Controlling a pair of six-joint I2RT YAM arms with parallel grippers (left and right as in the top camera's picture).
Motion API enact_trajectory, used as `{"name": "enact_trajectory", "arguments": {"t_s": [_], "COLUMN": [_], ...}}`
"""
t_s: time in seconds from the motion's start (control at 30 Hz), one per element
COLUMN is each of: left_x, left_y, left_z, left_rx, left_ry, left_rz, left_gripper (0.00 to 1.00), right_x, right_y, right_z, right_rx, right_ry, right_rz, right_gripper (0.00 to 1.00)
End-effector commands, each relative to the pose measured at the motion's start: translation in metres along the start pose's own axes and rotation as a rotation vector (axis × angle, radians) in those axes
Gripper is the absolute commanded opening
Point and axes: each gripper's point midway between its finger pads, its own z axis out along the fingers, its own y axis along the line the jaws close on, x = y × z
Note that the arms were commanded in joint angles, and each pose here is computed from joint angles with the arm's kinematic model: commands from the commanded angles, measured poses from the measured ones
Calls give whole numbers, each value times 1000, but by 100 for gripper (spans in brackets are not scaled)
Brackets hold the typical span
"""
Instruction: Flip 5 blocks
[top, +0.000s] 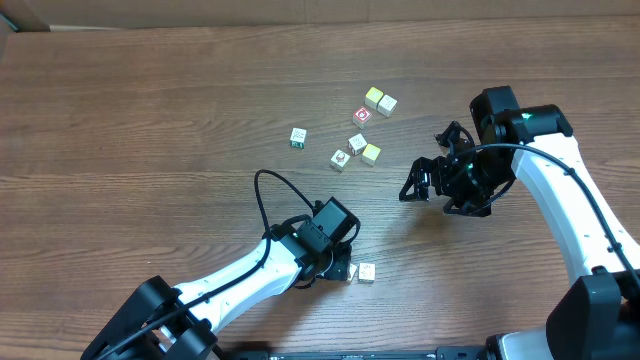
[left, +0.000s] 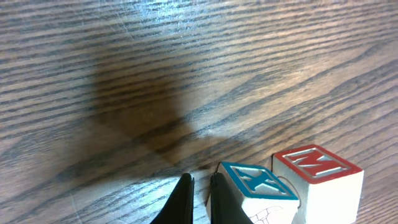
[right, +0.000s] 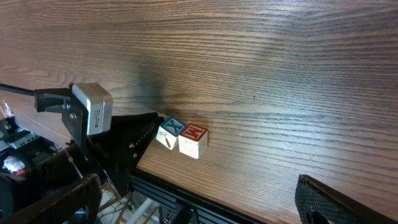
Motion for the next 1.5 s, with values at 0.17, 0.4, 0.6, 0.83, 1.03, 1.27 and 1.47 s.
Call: {"name": "enact_trajectory", "arguments": {"t_s": [0.17,0.4,0.6,0.83,1.03,1.27,1.47], "left_x": [2,25,29,26,24,23,19], "left_y": [6,16,3,-5,-8,-8,-11], "left_z": [-2,-3,-2,-1,-1,-1,0], "left_rx": [-48,-91,-53,-29,-17,-14,-1], "left_ry": [5,98,105,85,77,73,58], "left_rz": [-103,-42,-4,5,6,11,36], "left_gripper": [4,4,4,4,4,4,5], "right_x": [-3,-2,-2,-2,-2,-2,-2], "right_y": [6,6,6,6,6,6,6], "right_z": [-8,-8,-8,-8,-8,-8,-8], "right_rx": [-5,-4,-4,-4,-4,-4,-4], "right_ry": [-28,-27,-26,-27,-27,-27,-27], "right_rz": [-28,-27,-27,-27,-27,-27,-27], "right_gripper": [100,100,100,100,100,100,100]}}
